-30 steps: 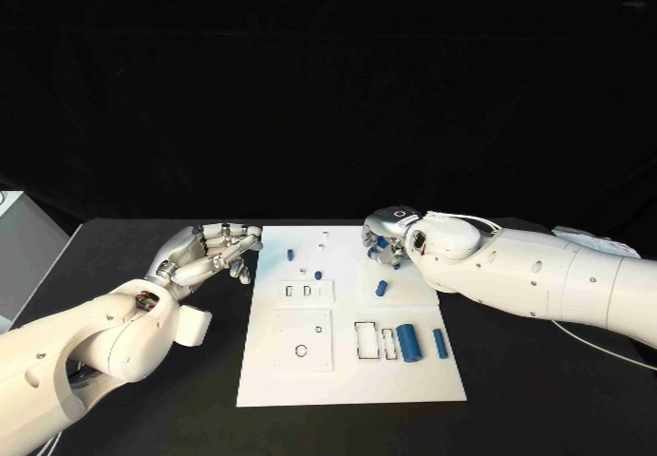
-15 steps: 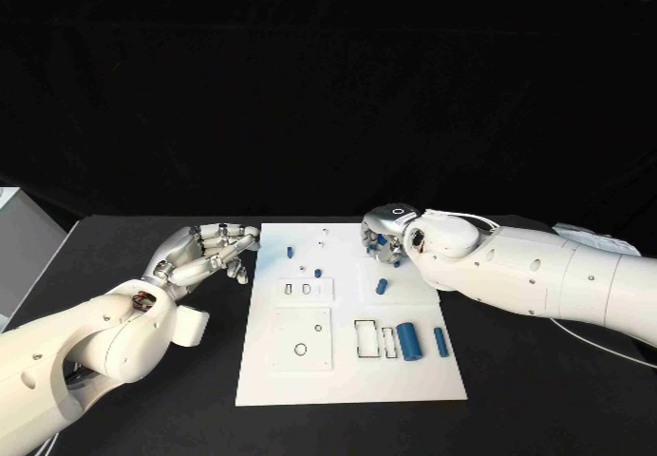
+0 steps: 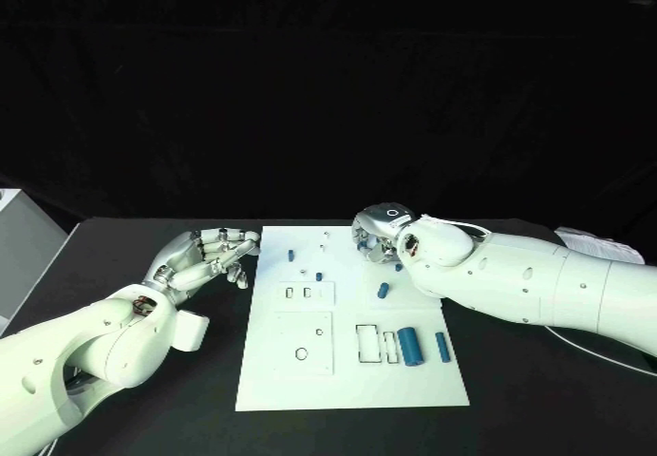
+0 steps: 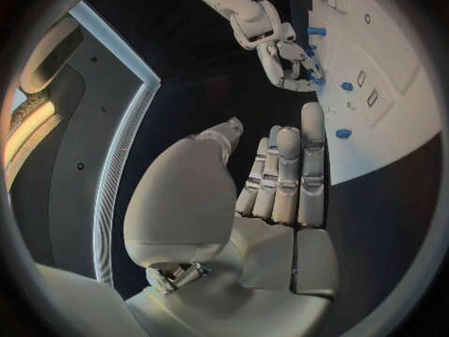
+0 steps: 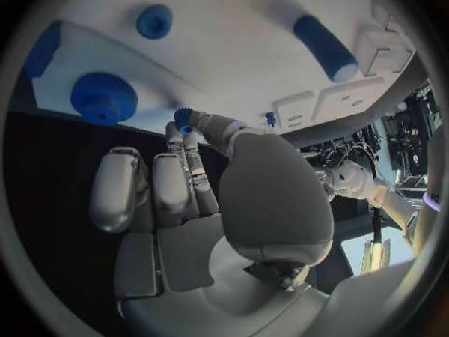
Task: Assemble the parts on the task board
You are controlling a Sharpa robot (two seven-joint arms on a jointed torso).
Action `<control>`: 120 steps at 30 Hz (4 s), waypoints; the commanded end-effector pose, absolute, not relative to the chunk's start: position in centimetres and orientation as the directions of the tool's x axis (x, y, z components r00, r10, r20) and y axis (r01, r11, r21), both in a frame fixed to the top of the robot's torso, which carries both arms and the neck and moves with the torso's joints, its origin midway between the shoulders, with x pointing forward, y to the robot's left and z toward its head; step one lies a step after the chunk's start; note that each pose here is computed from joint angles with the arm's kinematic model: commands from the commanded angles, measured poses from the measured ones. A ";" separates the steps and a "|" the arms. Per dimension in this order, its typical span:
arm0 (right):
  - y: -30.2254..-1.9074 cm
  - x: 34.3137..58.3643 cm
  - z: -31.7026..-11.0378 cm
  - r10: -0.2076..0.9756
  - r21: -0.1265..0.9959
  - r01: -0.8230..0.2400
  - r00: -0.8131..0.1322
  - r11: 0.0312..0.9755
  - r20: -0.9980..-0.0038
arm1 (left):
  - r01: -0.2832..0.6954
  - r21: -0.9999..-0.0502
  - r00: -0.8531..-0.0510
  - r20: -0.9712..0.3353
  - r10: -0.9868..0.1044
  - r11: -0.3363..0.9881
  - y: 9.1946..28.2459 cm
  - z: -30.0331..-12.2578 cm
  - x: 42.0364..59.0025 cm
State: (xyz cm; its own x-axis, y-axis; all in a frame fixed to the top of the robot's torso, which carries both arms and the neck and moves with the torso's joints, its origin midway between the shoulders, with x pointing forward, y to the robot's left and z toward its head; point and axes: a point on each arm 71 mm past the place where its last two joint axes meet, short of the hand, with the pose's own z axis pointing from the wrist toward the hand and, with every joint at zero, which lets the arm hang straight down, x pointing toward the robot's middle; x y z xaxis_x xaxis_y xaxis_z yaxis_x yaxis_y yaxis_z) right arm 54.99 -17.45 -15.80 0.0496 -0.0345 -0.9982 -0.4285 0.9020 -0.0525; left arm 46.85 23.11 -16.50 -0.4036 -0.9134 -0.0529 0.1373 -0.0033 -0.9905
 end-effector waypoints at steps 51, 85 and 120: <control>-12.0 57.4 -13.9 0.018 -0.061 -0.425 0.180 0.903 -0.983 | 0.128 -0.992 -0.439 -0.041 -0.898 -0.017 22.4 -16.2 46.7; -12.3 57.2 -14.2 -0.015 -0.086 -0.414 0.172 0.906 -0.985 | 0.119 -0.993 -0.427 -0.041 -0.903 -0.011 22.9 -16.4 46.9; -15.2 56.1 -13.3 0.081 -0.019 -0.419 0.220 0.908 -0.972 | 0.117 -0.993 -0.411 -0.047 -0.910 -0.002 23.5 -16.6 47.2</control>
State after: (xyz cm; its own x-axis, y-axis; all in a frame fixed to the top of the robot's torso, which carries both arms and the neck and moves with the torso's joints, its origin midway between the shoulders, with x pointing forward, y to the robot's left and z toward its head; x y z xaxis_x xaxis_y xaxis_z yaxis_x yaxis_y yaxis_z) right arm 56.32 -14.94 -13.72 0.1988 0.0331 -0.9795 -0.4169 0.9074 -0.0539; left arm 47.18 23.58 -16.67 -0.3970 -0.9163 -0.0530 0.1143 0.0079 -0.9934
